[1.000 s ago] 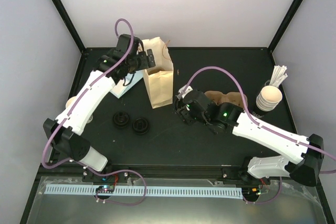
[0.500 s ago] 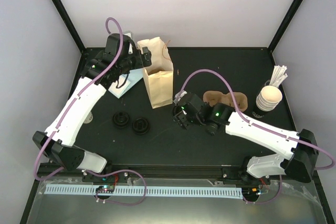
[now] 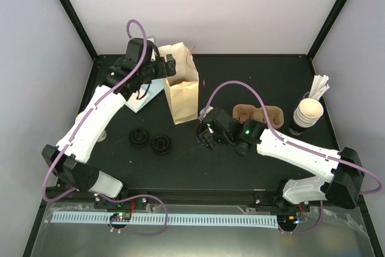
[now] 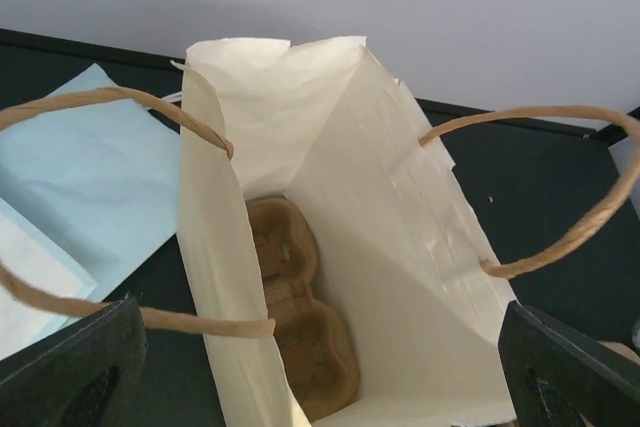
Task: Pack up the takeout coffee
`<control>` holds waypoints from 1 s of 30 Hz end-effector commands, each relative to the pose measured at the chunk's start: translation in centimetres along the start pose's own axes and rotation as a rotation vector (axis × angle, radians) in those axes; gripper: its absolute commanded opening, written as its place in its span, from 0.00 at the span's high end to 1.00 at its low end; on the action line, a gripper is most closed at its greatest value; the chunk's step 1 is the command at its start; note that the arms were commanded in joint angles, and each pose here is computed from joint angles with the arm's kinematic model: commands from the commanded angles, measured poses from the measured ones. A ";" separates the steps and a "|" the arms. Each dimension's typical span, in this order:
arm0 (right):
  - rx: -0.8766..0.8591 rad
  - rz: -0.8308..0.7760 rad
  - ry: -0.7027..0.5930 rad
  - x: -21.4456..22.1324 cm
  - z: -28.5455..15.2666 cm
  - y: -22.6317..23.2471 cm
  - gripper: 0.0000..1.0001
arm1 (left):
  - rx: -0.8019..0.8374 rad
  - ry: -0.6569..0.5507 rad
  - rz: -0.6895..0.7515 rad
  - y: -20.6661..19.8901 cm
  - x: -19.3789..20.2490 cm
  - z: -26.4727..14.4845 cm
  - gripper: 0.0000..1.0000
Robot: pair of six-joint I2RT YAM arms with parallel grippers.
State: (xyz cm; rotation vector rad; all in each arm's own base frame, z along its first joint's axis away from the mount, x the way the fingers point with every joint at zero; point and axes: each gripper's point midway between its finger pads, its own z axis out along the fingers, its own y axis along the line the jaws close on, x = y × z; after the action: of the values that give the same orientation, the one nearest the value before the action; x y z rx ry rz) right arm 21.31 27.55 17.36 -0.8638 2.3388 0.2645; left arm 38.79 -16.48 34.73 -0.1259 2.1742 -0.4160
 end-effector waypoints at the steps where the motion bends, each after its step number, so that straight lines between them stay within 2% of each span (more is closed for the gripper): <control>1: -0.008 0.021 -0.022 -0.4 -0.1 -0.1 0.35 | 0.017 0.032 0.012 -0.4 0.9 2.1 0.01; 22: -0.012 0.025 -0.046 -0.7 -0.7 -0.1 0.36 | -0.108 0.108 -0.012 1.7 3.0 6.9 0.03; 25: -0.009 0.026 -0.047 -0.7 -0.8 -0.2 0.36 | -0.159 0.129 -0.033 2.4 3.2 7.0 0.12; 30: -0.002 0.028 -0.049 -0.6 -1.0 -0.4 0.36 | -0.192 0.155 -0.050 2.9 3.4 6.3 0.35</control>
State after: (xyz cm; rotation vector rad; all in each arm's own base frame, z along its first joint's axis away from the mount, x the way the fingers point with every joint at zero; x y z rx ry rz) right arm 21.21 27.67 17.93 -0.8536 2.3223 0.2946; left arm 42.33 -17.28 26.30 -0.2008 2.3691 -0.2802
